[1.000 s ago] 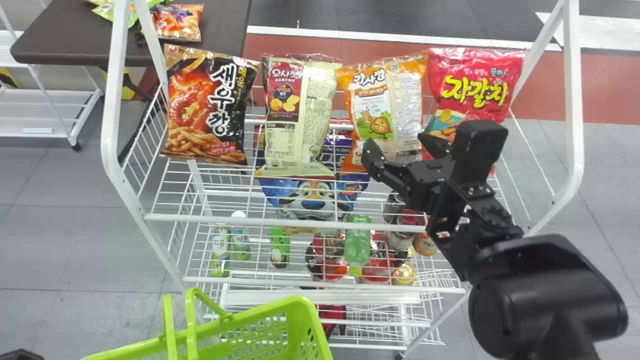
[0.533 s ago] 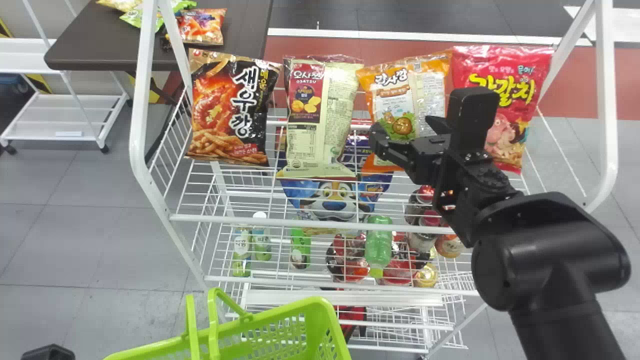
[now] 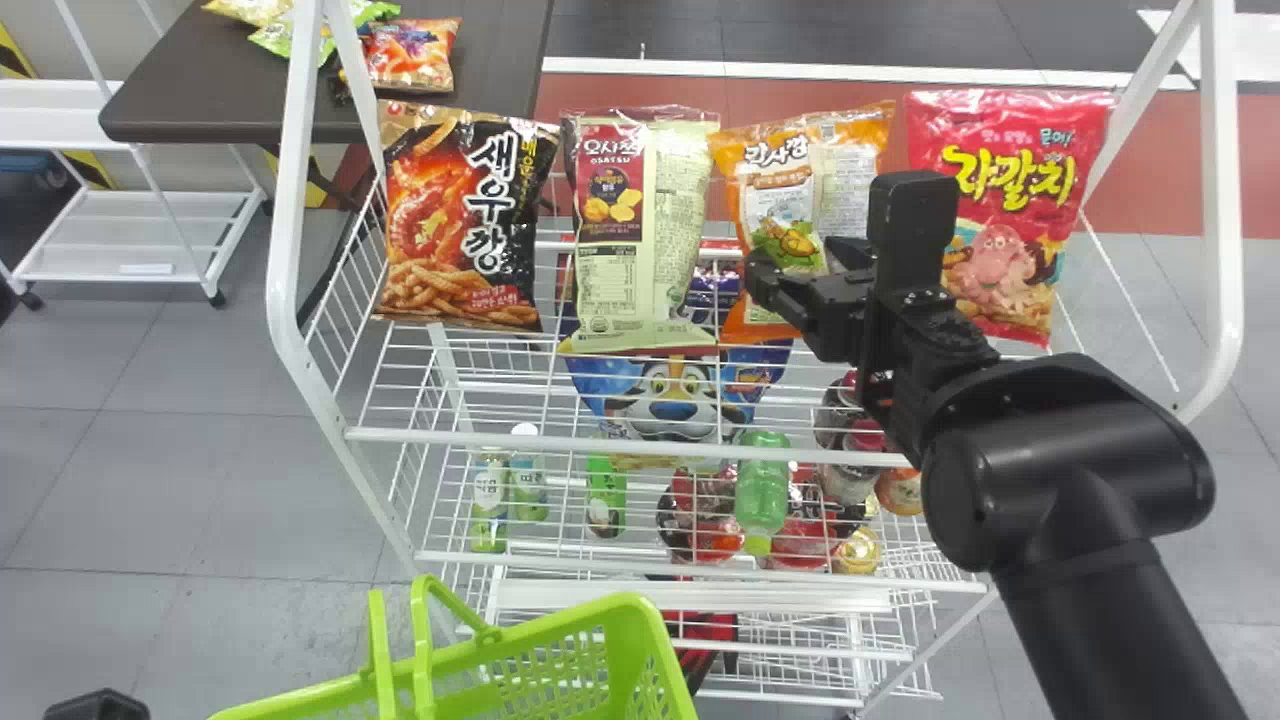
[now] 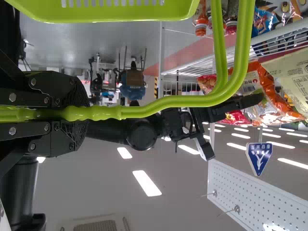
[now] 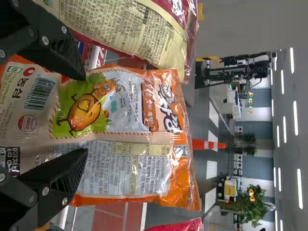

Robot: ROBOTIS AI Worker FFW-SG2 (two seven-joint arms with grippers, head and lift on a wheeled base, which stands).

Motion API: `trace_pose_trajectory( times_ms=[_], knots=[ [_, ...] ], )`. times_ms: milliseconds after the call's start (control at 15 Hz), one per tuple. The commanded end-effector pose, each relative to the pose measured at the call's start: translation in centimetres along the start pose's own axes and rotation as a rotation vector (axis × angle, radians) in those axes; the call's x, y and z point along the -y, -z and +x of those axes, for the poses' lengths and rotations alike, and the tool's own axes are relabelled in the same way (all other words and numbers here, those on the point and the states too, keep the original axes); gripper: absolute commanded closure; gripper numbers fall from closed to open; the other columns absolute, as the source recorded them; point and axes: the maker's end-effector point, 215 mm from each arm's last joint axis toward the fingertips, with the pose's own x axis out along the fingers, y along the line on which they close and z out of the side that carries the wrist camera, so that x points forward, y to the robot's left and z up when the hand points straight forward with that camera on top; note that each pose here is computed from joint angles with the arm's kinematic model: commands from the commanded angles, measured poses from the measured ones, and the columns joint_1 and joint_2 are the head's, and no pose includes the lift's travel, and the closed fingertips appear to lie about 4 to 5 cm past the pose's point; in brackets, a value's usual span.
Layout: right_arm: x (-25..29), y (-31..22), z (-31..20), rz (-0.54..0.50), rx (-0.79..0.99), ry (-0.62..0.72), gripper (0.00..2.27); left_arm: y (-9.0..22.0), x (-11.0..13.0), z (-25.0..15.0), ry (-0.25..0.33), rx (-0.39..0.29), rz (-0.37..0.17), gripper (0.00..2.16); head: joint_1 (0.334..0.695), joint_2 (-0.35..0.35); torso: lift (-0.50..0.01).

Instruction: Hold basket handle with left hand then pick Gamjakkang with right hand and place into basket

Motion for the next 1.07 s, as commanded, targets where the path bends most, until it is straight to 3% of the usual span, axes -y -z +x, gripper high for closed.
trace_pose_trajectory(
  times_ms=[0, 133, 667, 1000],
  knots=[
    [0.3, 0.9, -0.3, -0.015, -0.032, 0.032, 1.94, -0.1, -0.1, 0.0, -0.002, 0.001, 0.0, 2.15, 0.695, 0.006, -0.018],
    [0.9, 0.9, -1.1, -0.034, -0.028, 0.063, 2.24, -0.1, -0.1, -0.1, -0.003, 0.002, -0.001, 2.15, 0.695, 0.002, -0.018],
    [1.3, -3.4, -6.6, -0.078, 0.032, 0.14, 2.24, -0.1, 0.0, 0.0, 0.0, 0.003, -0.001, 2.15, 0.695, -0.023, -0.018],
    [-1.9, -3.2, -11.2, -0.056, -0.043, 0.042, 2.24, -0.1, 0.0, 0.0, 0.005, 0.003, -0.003, 2.15, 0.695, -0.024, -0.018]
  ],
)
